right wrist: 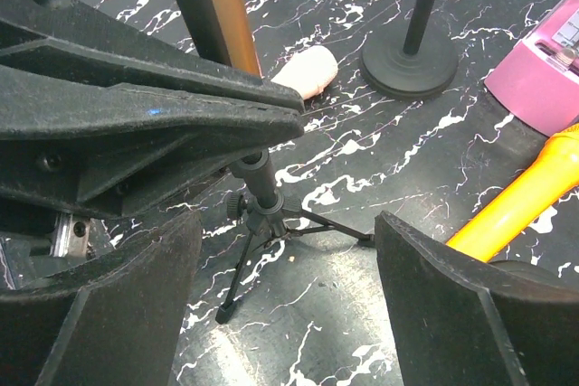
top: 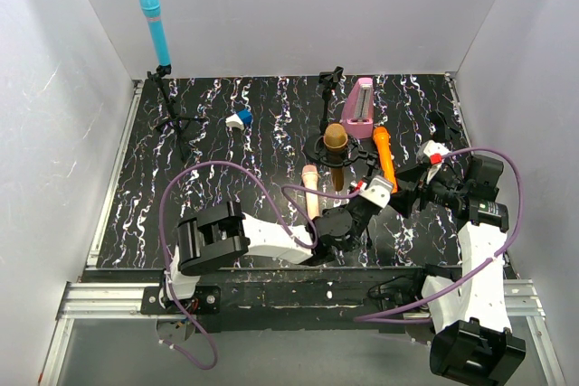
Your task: Attach the microphones to the stand
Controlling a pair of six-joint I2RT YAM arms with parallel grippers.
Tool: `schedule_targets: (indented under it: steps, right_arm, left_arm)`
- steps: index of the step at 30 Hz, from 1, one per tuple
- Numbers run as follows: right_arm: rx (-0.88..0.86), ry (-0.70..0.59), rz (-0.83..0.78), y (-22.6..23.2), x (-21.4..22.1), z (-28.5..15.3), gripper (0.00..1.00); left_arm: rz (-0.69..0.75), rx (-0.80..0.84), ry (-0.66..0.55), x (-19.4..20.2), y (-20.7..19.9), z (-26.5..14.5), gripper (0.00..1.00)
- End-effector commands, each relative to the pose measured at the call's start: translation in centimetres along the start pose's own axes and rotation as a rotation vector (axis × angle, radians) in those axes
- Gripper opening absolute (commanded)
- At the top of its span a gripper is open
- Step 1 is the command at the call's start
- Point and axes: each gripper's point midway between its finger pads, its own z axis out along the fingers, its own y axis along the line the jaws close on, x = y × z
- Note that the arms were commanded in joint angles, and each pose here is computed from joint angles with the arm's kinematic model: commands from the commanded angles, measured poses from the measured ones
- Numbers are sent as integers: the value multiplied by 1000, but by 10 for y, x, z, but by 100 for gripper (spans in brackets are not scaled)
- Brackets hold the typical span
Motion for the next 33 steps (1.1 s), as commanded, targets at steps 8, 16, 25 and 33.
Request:
schedule_targets:
  steps: [8,16,25,33]
  right_arm:
    - [-13,-21,-13,3,-8,-1,84]
    - [-18,-27,-10,4,-9,-2,84]
    - [-22,-31,-14,4,-9,-2,84]
    - [-24,-34,-17,5,-10,-2,84]
  left_arm:
    - [-54,57,-48,-39,1,5,0]
    - [-103,129,-62,-65,13,-8,0]
    - [-167,190,8,-59,19,-33,23]
    - [-133,186,43,-33,21,-39,53]
